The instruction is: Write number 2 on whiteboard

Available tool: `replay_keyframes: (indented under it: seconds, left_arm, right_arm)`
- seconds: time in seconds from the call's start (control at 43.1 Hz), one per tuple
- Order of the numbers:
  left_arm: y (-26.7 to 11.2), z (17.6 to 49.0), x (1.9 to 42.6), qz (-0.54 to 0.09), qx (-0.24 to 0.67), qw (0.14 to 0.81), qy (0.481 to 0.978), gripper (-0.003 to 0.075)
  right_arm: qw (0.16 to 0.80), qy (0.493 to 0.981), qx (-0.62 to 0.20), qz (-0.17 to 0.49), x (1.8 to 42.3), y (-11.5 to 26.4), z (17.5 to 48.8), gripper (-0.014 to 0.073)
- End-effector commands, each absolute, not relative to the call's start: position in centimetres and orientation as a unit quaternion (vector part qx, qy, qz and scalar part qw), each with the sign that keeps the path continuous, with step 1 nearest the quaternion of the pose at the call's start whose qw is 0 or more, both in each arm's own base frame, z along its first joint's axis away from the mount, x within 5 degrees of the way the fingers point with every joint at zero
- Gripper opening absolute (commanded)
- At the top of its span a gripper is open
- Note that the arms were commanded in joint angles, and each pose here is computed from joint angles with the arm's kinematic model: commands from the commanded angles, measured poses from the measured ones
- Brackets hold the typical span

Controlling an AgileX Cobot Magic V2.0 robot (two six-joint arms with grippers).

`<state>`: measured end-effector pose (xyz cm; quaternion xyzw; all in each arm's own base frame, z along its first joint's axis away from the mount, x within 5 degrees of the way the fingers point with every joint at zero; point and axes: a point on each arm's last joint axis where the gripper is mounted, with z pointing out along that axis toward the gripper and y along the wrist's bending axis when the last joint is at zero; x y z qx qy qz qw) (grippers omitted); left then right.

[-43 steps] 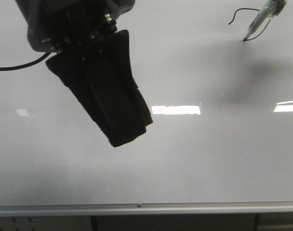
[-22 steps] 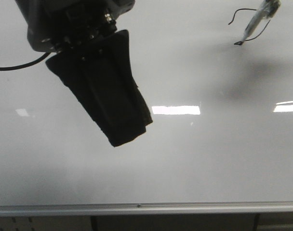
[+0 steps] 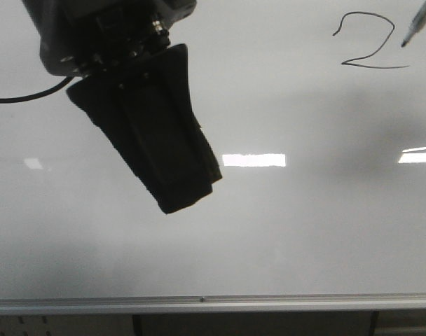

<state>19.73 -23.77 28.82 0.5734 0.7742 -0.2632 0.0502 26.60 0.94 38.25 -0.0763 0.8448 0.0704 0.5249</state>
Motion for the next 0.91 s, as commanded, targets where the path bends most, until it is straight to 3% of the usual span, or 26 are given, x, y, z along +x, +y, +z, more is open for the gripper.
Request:
replay_keyframes:
  seconds: [0.0,0.209,0.279,0.348,0.487,0.557,0.696,0.882]
  left_arm:
    - [-23.9,31.1,19.0,-0.290,0.571,0.078,0.764,-0.0020]
    - [-23.8,31.1,18.7,-0.297,0.595,0.069,0.744,-0.0009]
    - [-24.0,31.3,18.6,-0.308,0.600,0.074,0.735,0.0054]
    - [-24.1,31.4,18.4,-0.321,0.601,0.077,0.728,0.0162]
    - [-24.5,31.8,18.2,-0.351,0.609,0.088,0.706,0.0483]
    - [-24.7,32.1,18.1,-0.366,0.614,0.095,0.693,0.0568]
    - [-25.1,32.8,17.8,-0.396,0.625,0.125,0.661,0.0575]
    - [-24.9,33.8,18.2,-0.378,0.615,0.187,0.666,0.0575]
  right_arm:
    - [0.556,0.820,-0.101,0.094,23.9,2.3,41.1,-0.0085]
    - [0.413,0.881,-0.179,0.149,21.7,3.7,39.0,-0.0088]
    - [0.371,0.889,-0.201,0.176,20.9,4.2,38.6,-0.0088]
    - [0.342,0.888,-0.223,0.214,20.2,4.8,38.5,-0.0088]
    - [0.301,0.870,-0.259,0.291,19.0,6.0,38.7,-0.0088]
    - [0.291,0.861,-0.270,0.318,18.6,6.4,38.8,-0.0088]
    - [0.276,0.856,-0.268,0.347,18.4,6.8,38.2,-0.0088]
    - [0.243,0.861,-0.265,0.360,18.1,7.2,36.4,-0.0088]
